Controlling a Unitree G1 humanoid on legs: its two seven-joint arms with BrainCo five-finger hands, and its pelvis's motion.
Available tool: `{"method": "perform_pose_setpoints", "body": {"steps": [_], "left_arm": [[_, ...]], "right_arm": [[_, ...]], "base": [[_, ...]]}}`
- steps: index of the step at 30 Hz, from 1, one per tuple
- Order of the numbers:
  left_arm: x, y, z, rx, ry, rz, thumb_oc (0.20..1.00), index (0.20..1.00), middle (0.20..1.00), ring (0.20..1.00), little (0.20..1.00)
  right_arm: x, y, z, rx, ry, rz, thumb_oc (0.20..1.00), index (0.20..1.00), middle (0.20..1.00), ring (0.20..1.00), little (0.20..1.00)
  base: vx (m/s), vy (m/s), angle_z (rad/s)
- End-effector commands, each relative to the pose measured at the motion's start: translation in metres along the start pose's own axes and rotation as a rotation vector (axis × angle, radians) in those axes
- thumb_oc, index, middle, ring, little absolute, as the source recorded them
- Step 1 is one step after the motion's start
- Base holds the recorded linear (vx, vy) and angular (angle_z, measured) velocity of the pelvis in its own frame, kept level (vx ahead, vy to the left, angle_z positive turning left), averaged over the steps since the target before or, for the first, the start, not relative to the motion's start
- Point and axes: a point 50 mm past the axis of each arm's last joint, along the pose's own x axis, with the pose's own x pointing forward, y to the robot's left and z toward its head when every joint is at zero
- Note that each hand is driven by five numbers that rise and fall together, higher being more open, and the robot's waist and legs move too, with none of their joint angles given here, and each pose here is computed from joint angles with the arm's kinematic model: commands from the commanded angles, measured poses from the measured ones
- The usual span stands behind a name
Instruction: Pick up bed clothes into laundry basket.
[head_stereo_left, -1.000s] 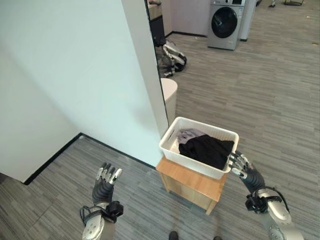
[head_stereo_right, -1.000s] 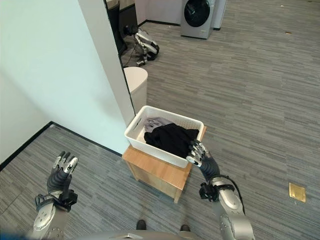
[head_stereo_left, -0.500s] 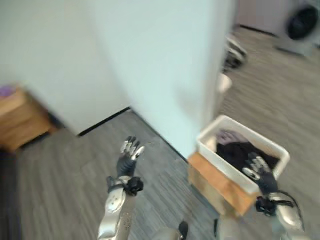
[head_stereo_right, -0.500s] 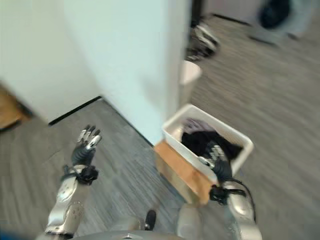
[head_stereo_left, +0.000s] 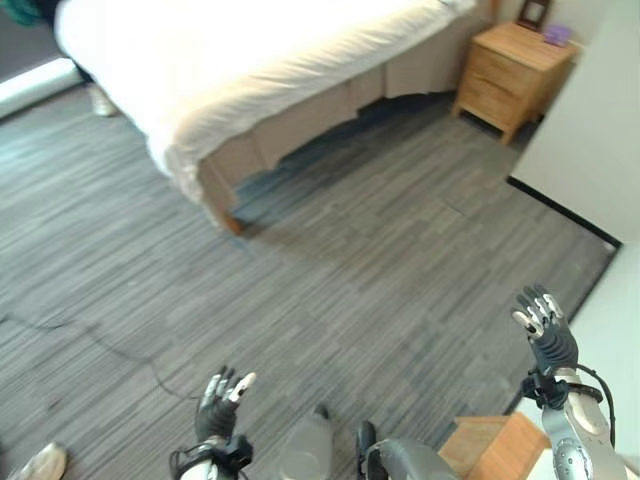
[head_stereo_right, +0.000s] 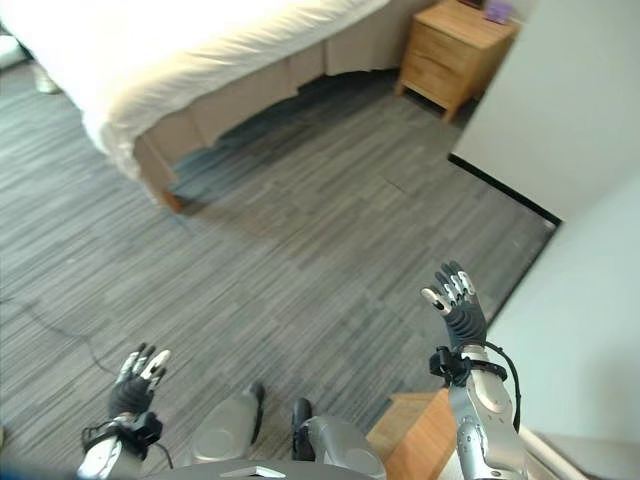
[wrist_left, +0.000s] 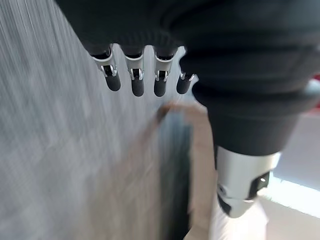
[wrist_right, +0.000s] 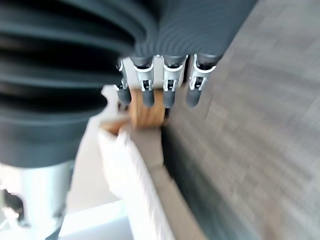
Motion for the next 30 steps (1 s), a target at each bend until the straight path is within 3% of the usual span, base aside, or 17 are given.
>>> {"method": "perform_pose_setpoints", "body": {"steps": [1, 7, 13, 30], "left_arm": [[0.022, -0.031, 0.047, 0.012, -0.221, -0.158, 1.0, 1.0, 1.0, 1.0, 1.0], [0.02, -0.045, 0.051, 0.049, -0.245, -0.217, 1.0, 1.0, 1.0, 1.0, 1.0], [0.016, -0.03, 0.046, 0.087, -0.227, -0.124, 1.0, 1.0, 1.0, 1.0, 1.0], [0.015, -0.032, 0.034, 0.074, -0.18, -0.125, 1.0, 1.0, 1.0, 1.0, 1.0]], "right_arm": [[-0.015, -0.023, 0.009, -0.024, -0.051, -0.08, 1.0, 1.0, 1.0, 1.0, 1.0], [-0.02, -0.024, -0.004, 0.0, -0.003, -0.106, 1.0, 1.0, 1.0, 1.0, 1.0], [-0.014, 0.007, -0.015, 0.037, 0.049, 0.027, 1.0, 1.0, 1.0, 1.0, 1.0], [-0.014, 0.006, -0.017, -0.023, 0.068, 0.03, 1.0, 1.0, 1.0, 1.0, 1.0]], "base": [[-0.2, 0.061, 1.39], [-0.09, 0.157, 1.18], [-0.05, 0.121, -0.28], [0.01, 0.02, -0.13]]}}
